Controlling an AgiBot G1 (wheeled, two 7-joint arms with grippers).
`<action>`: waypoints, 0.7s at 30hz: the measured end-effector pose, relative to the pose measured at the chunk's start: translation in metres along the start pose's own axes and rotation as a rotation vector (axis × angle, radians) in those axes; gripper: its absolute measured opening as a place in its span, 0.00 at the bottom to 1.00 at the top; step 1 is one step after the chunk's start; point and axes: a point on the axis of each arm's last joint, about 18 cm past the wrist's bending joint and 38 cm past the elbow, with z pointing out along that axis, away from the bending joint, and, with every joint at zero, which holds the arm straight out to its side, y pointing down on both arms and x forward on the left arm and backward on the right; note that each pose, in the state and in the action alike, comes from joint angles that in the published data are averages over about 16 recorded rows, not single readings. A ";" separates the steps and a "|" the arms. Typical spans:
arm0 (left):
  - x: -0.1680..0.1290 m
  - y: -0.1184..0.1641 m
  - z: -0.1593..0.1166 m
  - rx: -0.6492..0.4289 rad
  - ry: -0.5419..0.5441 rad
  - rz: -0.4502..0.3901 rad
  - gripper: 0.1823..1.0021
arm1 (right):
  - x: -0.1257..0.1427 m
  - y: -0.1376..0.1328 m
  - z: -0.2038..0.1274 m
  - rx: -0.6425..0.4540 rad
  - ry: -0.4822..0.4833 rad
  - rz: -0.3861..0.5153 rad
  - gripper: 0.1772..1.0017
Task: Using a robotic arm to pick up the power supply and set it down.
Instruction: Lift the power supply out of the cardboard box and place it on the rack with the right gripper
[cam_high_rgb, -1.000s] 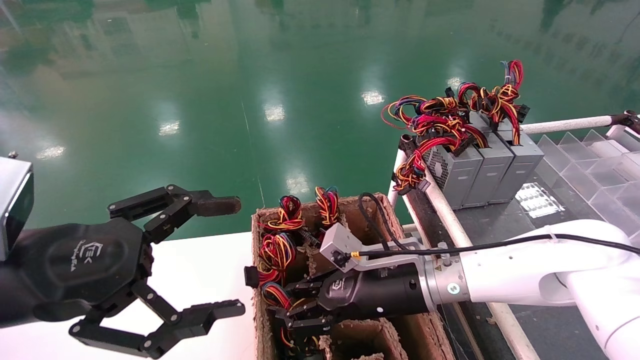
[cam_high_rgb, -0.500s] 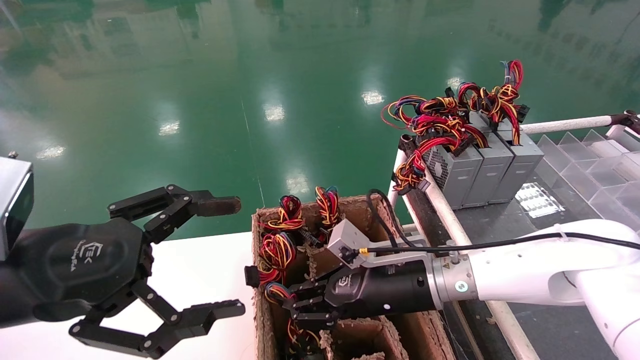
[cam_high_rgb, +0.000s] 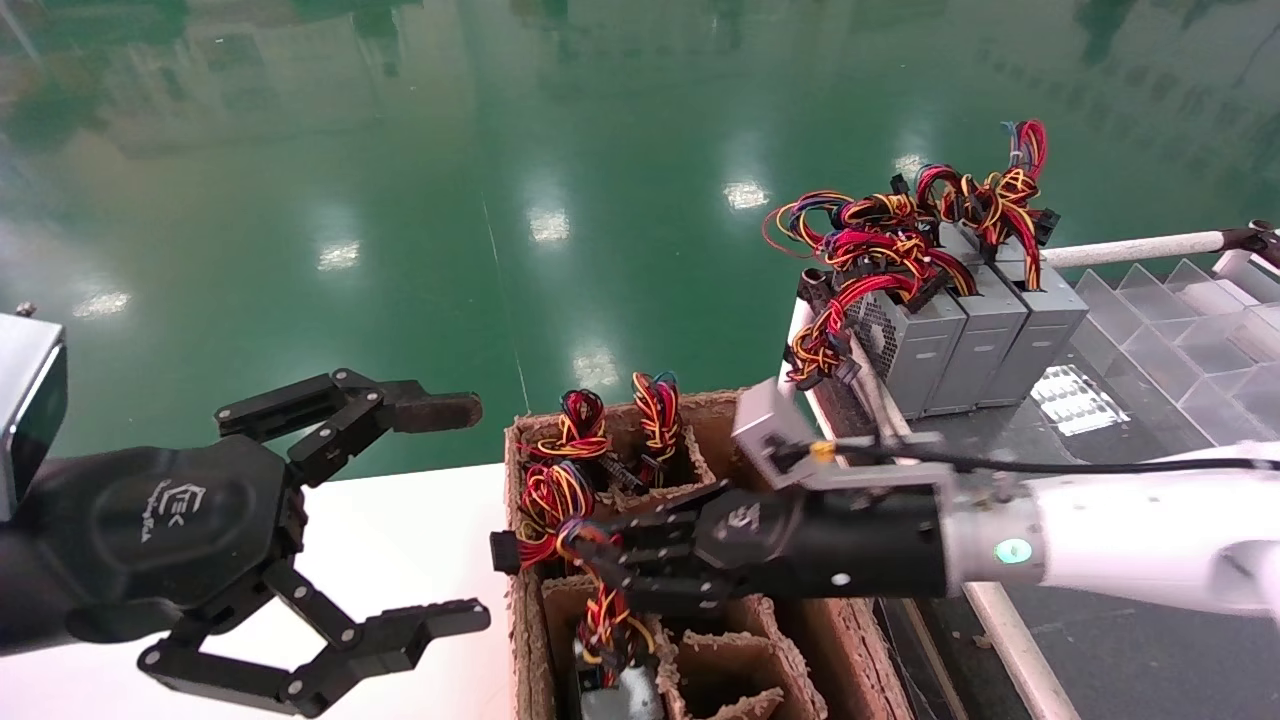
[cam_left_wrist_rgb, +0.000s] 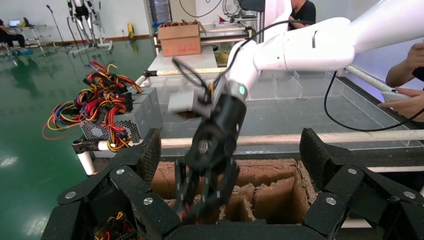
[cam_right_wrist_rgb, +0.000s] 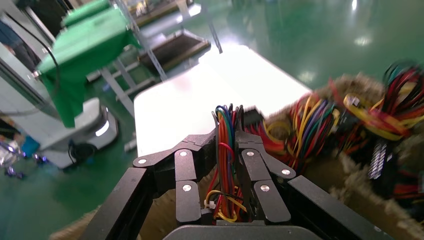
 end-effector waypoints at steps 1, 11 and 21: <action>0.000 0.000 0.000 0.000 0.000 0.000 1.00 | -0.001 -0.004 -0.005 0.015 0.000 -0.002 0.02; 0.000 0.000 0.000 0.000 0.000 0.000 1.00 | -0.021 -0.054 -0.066 0.175 0.021 -0.051 0.02; 0.000 0.000 0.000 0.000 0.000 0.000 1.00 | -0.043 -0.099 -0.148 0.314 0.115 -0.132 0.02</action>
